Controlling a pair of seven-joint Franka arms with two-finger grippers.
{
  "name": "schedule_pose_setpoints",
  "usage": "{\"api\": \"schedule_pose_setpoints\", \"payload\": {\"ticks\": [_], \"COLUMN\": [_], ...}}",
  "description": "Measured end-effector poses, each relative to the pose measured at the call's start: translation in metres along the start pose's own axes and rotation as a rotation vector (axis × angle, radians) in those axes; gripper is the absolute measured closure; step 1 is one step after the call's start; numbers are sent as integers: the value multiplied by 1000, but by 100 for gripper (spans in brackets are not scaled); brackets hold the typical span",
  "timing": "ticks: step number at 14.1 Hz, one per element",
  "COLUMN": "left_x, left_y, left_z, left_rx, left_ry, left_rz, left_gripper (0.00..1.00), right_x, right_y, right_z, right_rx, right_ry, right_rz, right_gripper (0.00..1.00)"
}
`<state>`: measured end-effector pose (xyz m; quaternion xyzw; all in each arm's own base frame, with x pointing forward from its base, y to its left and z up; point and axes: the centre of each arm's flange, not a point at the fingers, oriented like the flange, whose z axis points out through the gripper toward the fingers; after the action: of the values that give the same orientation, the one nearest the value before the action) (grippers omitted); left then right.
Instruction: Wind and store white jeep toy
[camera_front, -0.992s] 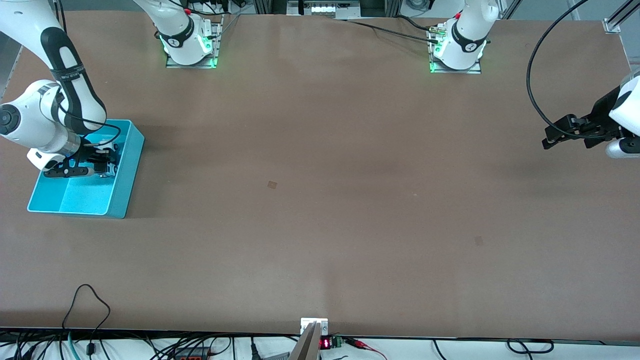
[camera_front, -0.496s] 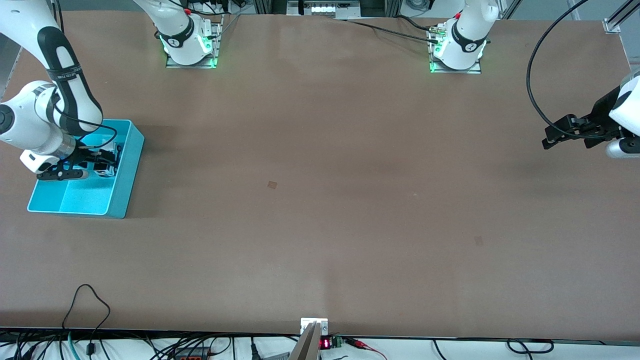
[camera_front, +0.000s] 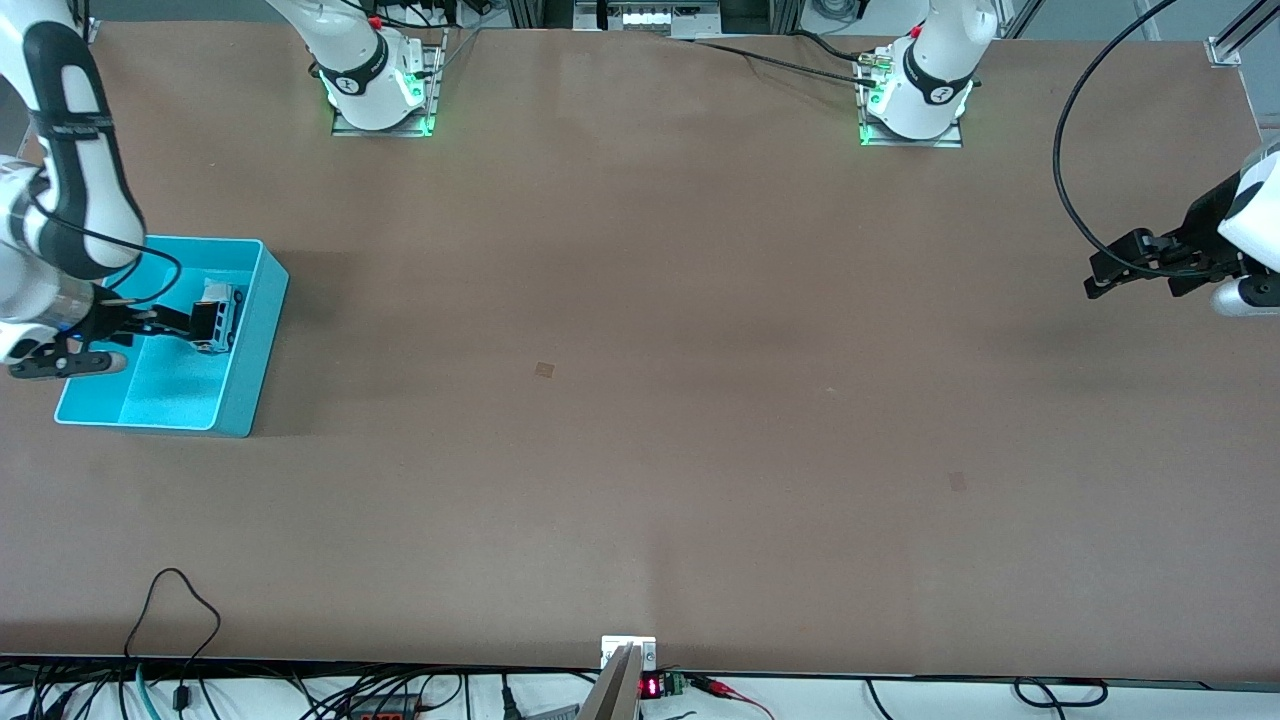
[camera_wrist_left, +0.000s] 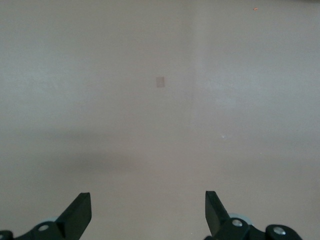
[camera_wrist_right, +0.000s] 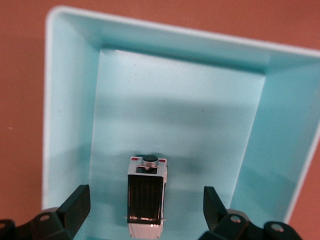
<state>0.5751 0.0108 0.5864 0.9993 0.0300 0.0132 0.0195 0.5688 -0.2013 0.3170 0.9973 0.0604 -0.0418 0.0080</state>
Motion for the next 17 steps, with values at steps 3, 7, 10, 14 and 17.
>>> {"api": "schedule_pose_setpoints", "payload": {"ticks": [3,7,10,14,17], "left_x": [0,0,-1,-3,-3], "left_y": [0,2,2,2,2], "left_z": [0,0,0,0,0], "left_rx": [0,0,0,0,0], "left_ry": [0,1,-3,-18,-20], "left_rz": [0,3,4,4,4], "left_gripper": [0,0,0,0,0], "right_x": [19,40,49,24,6], "right_y": [-7,-43,-90,-128,-175], "right_z": [-54,-131,-195,-260,-299], "right_rx": [9,30,41,-15,-66], "right_ry": [-10,-30,-17,-44,-23], "right_rz": [-26,-96,-179,-199,-169], "right_gripper": [0,0,0,0,0]}}
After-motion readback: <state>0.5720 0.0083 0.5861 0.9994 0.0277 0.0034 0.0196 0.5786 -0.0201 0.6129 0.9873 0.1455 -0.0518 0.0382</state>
